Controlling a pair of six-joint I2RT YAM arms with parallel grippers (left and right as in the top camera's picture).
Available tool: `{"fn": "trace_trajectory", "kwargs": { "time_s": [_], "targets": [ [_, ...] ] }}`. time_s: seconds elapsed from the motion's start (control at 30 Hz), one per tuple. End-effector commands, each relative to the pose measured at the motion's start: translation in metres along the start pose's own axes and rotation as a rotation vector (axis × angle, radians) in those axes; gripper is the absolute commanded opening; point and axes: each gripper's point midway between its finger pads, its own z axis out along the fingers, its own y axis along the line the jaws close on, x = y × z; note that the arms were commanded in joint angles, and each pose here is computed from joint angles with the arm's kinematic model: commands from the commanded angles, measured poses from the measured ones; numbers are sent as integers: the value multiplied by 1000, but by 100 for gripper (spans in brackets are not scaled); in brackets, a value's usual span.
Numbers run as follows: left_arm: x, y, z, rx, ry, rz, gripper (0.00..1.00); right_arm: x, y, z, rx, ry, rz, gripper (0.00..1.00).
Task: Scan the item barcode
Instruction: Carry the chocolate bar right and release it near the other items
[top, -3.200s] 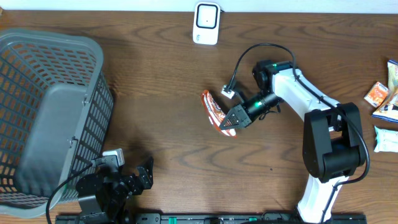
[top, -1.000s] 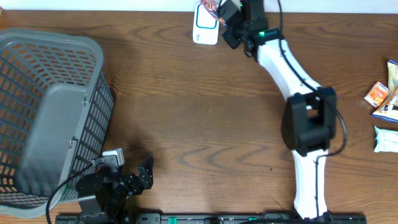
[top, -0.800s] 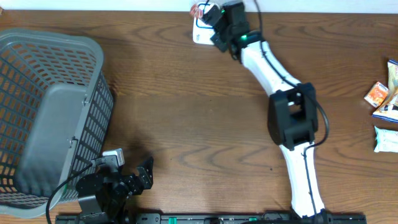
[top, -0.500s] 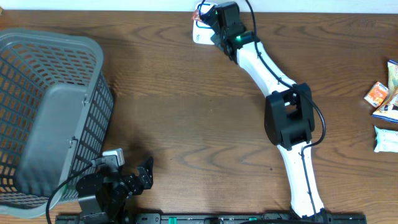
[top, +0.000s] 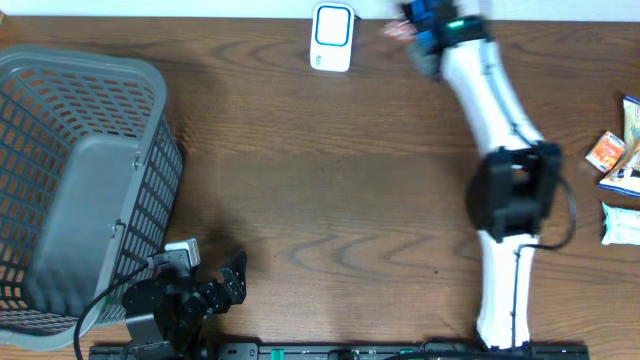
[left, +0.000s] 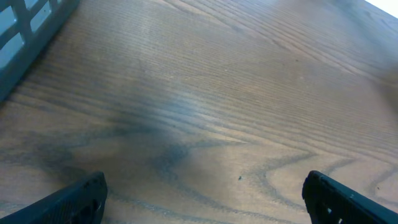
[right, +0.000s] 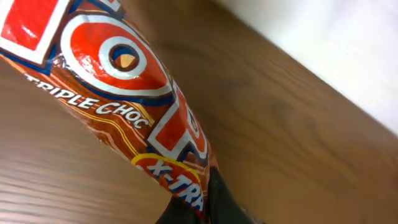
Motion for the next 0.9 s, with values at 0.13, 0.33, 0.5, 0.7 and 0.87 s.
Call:
{"fn": "trace_trajectory", "kwargs": {
  "time_s": [0.13,0.33,0.5,0.7,0.87],
  "targets": [
    [1,2,0,-7,1,-4,98,109,-147,11,152,174,459,1],
    [1,2,0,-7,1,-4,98,200,-176,42,189,325,651,5],
    [1,2,0,-7,1,-4,98,230,-183,47,231,370,805,63],
    [1,2,0,-7,1,-4,98,226,-200,19,356,352,894,76],
    [1,2,0,-7,1,-4,98,153,-190,-40,189,121,922,79]
  ]
}}
